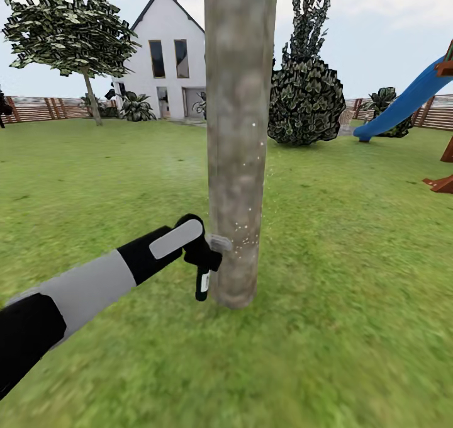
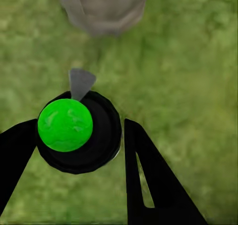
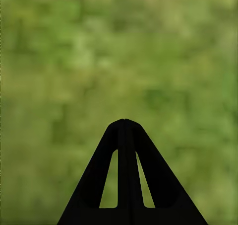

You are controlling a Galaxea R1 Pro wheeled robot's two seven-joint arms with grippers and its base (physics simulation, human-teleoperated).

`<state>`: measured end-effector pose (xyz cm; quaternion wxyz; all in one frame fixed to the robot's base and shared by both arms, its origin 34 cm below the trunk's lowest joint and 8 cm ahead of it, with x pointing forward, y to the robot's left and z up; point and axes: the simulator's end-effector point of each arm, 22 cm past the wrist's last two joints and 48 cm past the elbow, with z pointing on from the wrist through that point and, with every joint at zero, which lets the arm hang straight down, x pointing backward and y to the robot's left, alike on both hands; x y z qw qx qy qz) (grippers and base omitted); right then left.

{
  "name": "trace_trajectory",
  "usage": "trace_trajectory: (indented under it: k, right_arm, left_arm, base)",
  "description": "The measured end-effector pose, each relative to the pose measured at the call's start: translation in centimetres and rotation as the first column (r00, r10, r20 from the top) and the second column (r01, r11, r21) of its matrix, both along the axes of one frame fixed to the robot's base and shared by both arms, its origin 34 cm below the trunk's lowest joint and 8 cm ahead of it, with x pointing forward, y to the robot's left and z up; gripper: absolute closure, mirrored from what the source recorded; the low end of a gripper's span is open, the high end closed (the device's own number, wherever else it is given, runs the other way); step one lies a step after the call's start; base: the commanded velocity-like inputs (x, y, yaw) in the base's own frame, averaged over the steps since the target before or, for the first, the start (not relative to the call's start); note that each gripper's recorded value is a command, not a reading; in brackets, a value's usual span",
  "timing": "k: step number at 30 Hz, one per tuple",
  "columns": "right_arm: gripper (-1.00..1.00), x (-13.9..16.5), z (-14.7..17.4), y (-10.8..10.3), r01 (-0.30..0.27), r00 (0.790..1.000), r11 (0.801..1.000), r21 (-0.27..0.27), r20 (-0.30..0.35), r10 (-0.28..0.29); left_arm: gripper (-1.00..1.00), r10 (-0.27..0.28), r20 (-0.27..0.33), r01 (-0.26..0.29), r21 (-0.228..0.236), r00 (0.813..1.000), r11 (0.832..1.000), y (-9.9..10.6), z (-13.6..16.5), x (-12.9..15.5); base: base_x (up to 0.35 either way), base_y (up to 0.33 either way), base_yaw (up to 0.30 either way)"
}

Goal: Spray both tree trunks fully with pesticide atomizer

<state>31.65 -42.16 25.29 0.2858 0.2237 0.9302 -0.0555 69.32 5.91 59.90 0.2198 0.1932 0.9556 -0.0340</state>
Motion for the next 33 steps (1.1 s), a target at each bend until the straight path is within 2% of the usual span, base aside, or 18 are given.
trace_trajectory:
  k: [2,5,7,14,18,22,24,26,30,33]
  right_arm:
    - [1.0,0.0,0.0,0.0,0.0,1.0,1.0,0.0,0.0,0.0]
    - [1.0,-0.1,0.0,0.0,0.001,1.0,1.0,0.0,-0.002,-0.001]
    - [1.0,-0.1,-0.1,0.0,0.001,1.0,1.0,0.001,-0.002,-0.001]
    - [1.0,-1.6,-1.3,0.3,0.008,0.999,1.0,0.015,-0.042,-0.008]
    - [1.0,-1.8,-1.5,0.4,0.009,0.999,1.0,0.017,-0.046,-0.008]
    - [1.0,-1.8,-1.5,0.4,0.007,0.999,1.0,0.017,-0.046,-0.006]
    - [1.0,-1.8,-1.5,0.4,0.007,0.999,1.0,0.017,-0.046,-0.006]
    - [1.0,-1.8,-1.5,0.4,0.007,0.999,1.0,0.017,-0.046,-0.006]
    - [1.0,-1.8,-1.5,0.4,0.006,0.999,1.0,0.017,-0.046,-0.006]
    - [1.0,-1.8,-1.5,0.5,0.006,0.999,1.0,0.017,-0.046,-0.005]
  left_arm:
    - [1.0,-0.002,-0.011,0.002,0.016,1.0,1.0,0.3,-1.1,-0.5]
    - [1.0,-0.003,-0.013,0.004,0.073,1.0,0.997,1.3,-3.8,-1.3]
    - [1.0,-0.005,-0.022,0.007,0.091,1.0,0.996,1.5,-5.2,-1.9]
    - [1.0,-0.006,-0.028,0.009,0.095,1.0,0.995,1.6,-5.8,-2.3]
    - [1.0,-0.015,-0.012,0.016,0.093,1.0,0.996,0.9,-4.8,-1.9]
    - [1.0,-0.016,0.078,0.01,0.087,0.997,0.996,0.7,0.5,1.1]
    - [1.0,-0.019,0.106,0.012,0.068,0.994,0.998,0.2,3.0,2.0]
    - [1.0,-0.021,0.147,0.016,0.033,0.989,0.999,-0.6,7.1,3.3]
    - [1.0,-0.023,0.229,0.022,0.008,0.973,1.0,-1.2,13.5,5.0]
    - [1.0,-0.031,0.251,0.044,-0.047,0.967,0.998,-2.5,18.1,5.2]
  base:
    - [0.0,0.0,0.0]
    - [0.0,0.0,0.0]
    - [0.0,0.0,0.0]
    - [0.0,0.0,0.0]
    - [0.0,0.0,0.0]
    - [0.0,0.0,0.0]
    - [0.0,0.0,0.0]
    - [0.0,0.0,0.0]
    - [0.0,0.0,0.0]
    - [0.0,0.0,0.0]
